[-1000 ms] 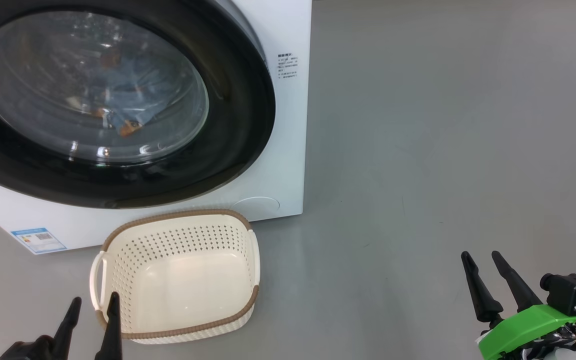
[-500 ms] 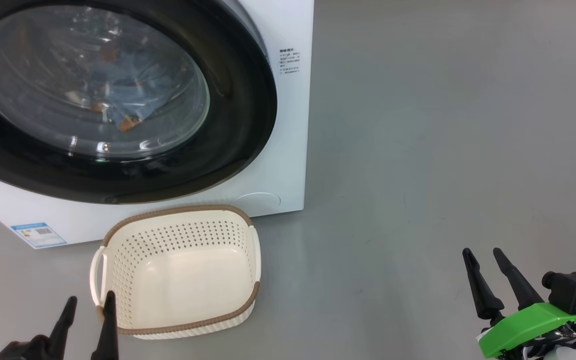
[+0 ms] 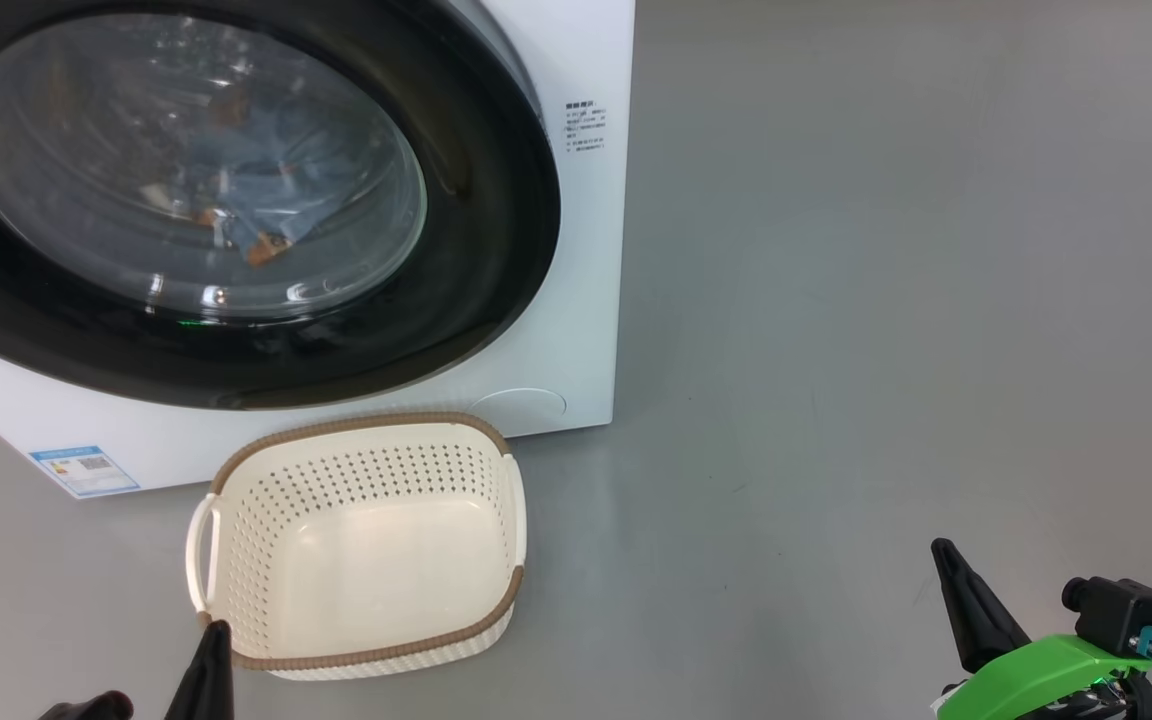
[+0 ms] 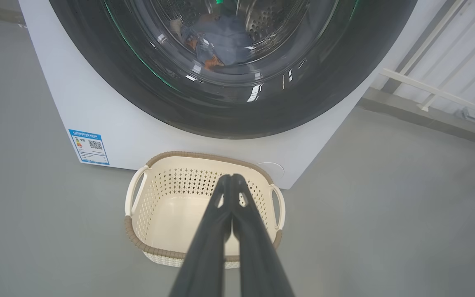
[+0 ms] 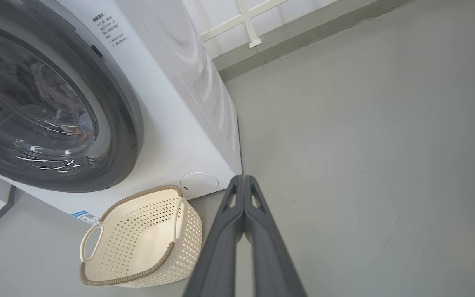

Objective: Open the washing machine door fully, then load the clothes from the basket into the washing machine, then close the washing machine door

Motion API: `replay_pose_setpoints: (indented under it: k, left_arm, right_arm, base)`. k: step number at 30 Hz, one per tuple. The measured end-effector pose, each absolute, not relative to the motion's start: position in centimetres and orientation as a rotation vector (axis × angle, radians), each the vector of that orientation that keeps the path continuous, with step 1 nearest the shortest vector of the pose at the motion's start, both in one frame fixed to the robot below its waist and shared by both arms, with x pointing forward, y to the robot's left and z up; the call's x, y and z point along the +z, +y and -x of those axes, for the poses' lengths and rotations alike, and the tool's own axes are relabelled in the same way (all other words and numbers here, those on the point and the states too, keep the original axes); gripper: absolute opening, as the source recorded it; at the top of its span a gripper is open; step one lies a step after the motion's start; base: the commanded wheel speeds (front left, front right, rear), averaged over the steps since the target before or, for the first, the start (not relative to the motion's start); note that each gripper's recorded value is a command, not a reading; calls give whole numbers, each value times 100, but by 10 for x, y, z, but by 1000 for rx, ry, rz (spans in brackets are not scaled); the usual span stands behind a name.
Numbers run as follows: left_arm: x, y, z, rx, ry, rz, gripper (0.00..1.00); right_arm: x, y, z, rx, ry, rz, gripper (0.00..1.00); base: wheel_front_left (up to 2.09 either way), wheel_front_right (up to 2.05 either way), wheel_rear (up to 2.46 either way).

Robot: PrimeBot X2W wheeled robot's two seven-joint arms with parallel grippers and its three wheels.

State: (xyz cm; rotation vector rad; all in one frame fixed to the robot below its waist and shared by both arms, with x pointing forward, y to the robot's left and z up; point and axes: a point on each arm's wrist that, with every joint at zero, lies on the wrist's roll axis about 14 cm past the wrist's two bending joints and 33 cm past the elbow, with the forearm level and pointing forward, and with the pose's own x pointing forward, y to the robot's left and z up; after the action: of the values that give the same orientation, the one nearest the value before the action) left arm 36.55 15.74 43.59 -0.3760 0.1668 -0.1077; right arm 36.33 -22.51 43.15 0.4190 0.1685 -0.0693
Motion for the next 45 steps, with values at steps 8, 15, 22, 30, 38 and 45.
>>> replay_pose_setpoints:
  k: [8, 15, 22, 30, 38, 45]
  left_arm:
    - [435, 162, -365, -76, 179, 456, 0]
    - [435, 164, -364, -50, 185, 526, 0]
    - [435, 168, -364, -26, 191, 595, 0]
    - [435, 172, -363, 1, 195, 672, 0]
    - [438, 174, -364, 17, 192, 740, 0]
    - [441, 176, -366, 31, 186, 810, 0]
  right_arm:
    - [434, -224, -366, -86, 164, -495, 0]
    - [437, -226, -368, -102, 155, -560, 0]
    - [440, -224, -369, -111, 151, -629, 0]
    - [444, -224, -372, -122, 140, -707, 0]
    - [447, -222, -373, -127, 132, -776, 0]
    - [451, -223, -375, -134, 124, -844, 0]
  base:
    - [0, 0, 0]
    - [0, 0, 0]
    - [0, 0, 0]
    - [0, 0, 0]
    - [0, 0, 0]
    - [0, 0, 0]
